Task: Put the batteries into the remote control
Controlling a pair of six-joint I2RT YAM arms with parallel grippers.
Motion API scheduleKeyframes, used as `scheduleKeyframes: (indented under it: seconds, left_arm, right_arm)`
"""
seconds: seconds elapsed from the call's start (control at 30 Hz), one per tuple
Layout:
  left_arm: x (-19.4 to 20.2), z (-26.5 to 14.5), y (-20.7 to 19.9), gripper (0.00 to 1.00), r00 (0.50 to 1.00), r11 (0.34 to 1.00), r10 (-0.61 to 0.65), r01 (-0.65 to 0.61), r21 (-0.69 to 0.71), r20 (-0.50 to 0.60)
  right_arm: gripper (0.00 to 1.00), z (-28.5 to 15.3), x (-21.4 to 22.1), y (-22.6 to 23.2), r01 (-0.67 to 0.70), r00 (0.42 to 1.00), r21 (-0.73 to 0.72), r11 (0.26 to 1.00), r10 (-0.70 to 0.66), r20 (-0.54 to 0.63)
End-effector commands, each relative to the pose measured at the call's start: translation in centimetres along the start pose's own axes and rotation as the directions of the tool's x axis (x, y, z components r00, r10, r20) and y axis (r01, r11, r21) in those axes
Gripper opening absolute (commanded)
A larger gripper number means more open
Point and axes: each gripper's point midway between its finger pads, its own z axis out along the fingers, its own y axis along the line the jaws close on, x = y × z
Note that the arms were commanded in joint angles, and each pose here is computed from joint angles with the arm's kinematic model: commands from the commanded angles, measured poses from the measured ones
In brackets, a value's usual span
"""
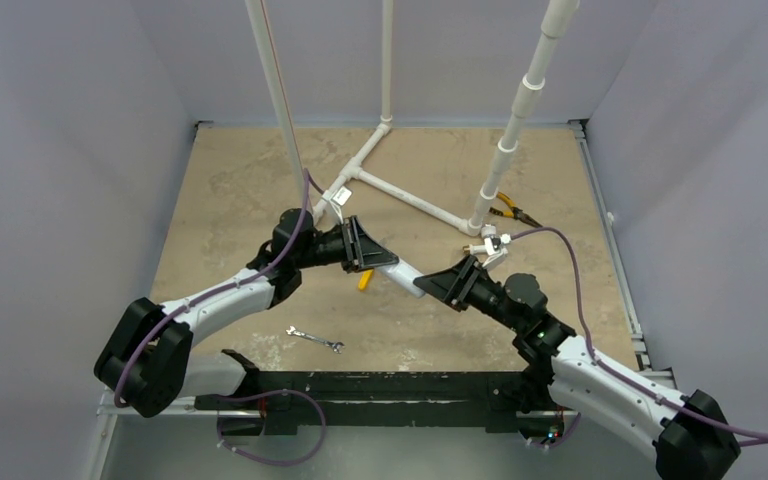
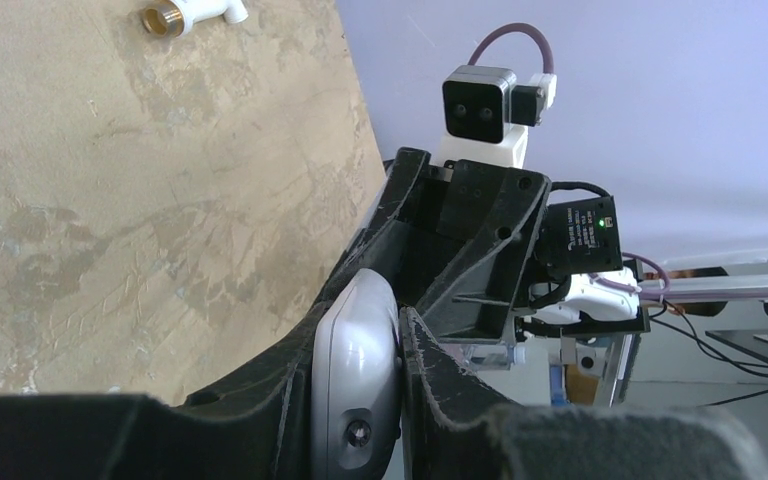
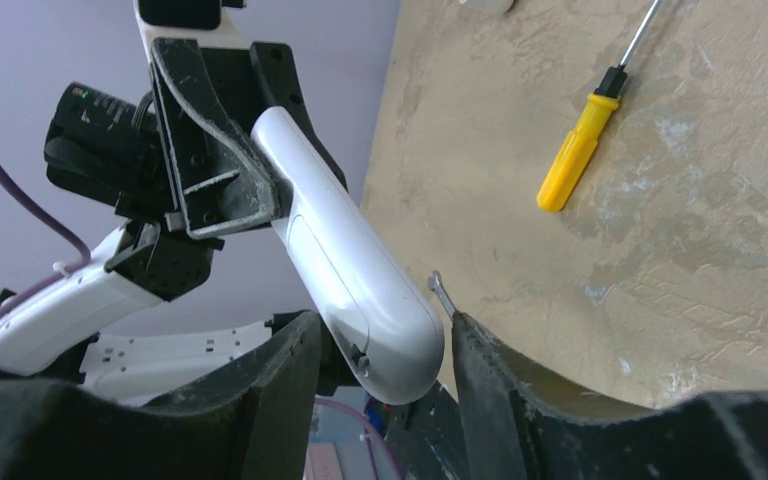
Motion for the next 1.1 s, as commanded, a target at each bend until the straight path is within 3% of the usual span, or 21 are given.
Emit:
scheduleKeyframes:
  seconds: [0.0,0.13,0.43,0.87,1.07]
  left_arm:
    - [-1.1,-0.1,-3.2,0.0,0.997,0.994,0.06,-0.063,0.088,0.043]
    - [-1.3,0.0,-3.6,0.0,0.997,0.992,0.061,-0.065,0.105,0.042]
    - [-1.2,0.3,-4.4,0.0,0.999,0.984,0.025,-0.029,0.174,0.023]
    - [-0.8,0.5,-3.8,0.0,1.0,0.983,0.013,-0.016,0.186,0.013]
    - [-0.8,0.5,-3.5,0.0,1.0,0.983,0.012,-0.014,0.18,0.012]
  right_arm:
    - [0.56,-0.1,-0.3,1.8,0.027,1.0,-0.088,0.996,-0.026,0.018]
    - [0.61,-0.3,-0.9,2.2,0.009,0.998,-0.147,0.989,0.001,0.065]
    - [0.62,0.2,-1.3,3.7,-0.012,0.996,-0.25,0.968,0.034,0.081]
    - [0.47,0.4,-1.5,5.1,-0.007,0.996,-0.329,0.944,0.036,0.084]
    - [0.54,0.1,-1.7,5.4,0.014,0.995,-0.332,0.943,0.02,0.098]
